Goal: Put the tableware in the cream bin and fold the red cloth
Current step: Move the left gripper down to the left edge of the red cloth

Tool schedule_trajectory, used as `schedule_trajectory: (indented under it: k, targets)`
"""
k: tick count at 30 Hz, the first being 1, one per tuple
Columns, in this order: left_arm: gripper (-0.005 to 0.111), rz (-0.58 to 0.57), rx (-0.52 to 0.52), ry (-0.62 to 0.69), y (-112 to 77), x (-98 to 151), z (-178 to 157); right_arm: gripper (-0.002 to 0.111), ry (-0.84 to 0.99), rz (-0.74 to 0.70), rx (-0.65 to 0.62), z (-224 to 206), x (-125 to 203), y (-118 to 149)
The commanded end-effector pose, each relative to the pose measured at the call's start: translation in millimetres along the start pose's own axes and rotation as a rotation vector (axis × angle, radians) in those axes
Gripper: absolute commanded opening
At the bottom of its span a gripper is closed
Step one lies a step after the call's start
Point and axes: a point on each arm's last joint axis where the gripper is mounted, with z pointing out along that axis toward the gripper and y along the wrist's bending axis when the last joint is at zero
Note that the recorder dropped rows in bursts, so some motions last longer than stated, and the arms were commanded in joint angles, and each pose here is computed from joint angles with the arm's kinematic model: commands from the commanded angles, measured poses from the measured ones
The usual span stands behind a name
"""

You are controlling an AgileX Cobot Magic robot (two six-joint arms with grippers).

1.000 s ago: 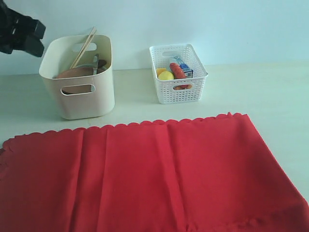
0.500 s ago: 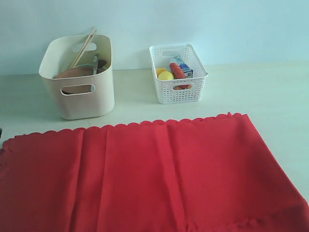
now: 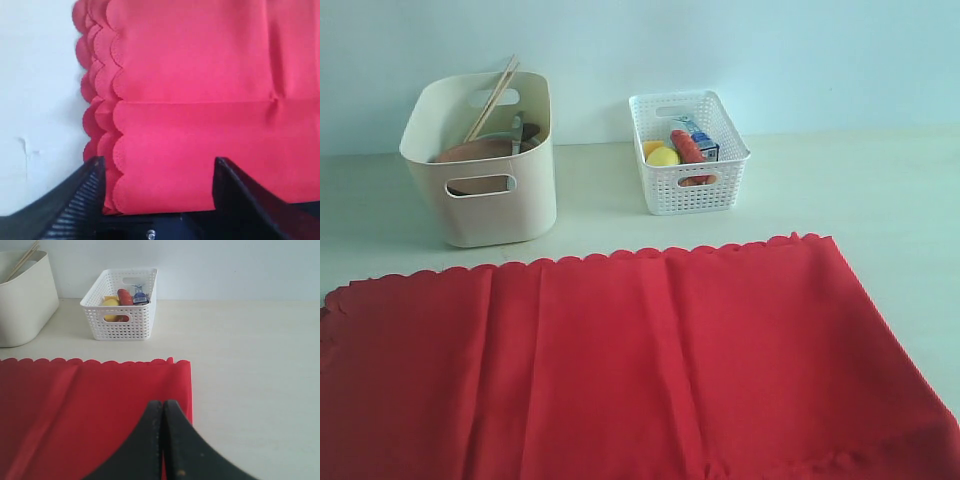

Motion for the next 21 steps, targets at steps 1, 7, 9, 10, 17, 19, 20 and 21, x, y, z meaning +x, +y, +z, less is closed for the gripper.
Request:
schedule_trajectory:
  k: [1, 7, 9, 10, 17, 19, 20, 21]
  targets:
    - [0.061, -0.014, -0.05, 0.134, -2.5, -15.7, 21.4, 0.0, -0.01, -0.002, 0.003, -0.7, -0.4, -0.2]
    - [0.061, -0.036, -0.063, 0.109, -5.5, -54.2, 59.9, 0.0, -0.01, -0.002, 0.003, -0.7, -0.4, -0.2]
    - [0.061, -0.108, -0.073, 0.123, 9.2, -63.6, 72.1, 0.0, -0.01, -0.002, 0.003, -0.7, -0.4, -0.2]
    - [0.061, -0.146, -0.047, 0.149, 15.5, -66.0, 77.8, 0.0, -0.01, 0.0, 0.003, -0.7, -0.4, -0.2]
    - [0.061, -0.277, 0.191, 0.202, 31.6, -83.8, 98.8, 0.0, -0.01, -0.002, 0.003, -0.7, -0.4, -0.2]
    - [0.061, -0.294, 0.194, 0.215, 36.7, -88.2, 103.9, 0.0, -0.01, -0.002, 0.003, -0.7, -0.4, -0.2]
    - [0.061, -0.287, 0.181, 0.21, 39.0, -91.5, 105.7, 0.0, -0.01, -0.002, 0.003, -0.7, -0.4, -0.2]
    - [0.061, -0.286, 0.162, 0.202, 41.3, -94.0, 108.0, 0.0, -0.01, 0.0, 0.003, -0.7, -0.4, -0.2]
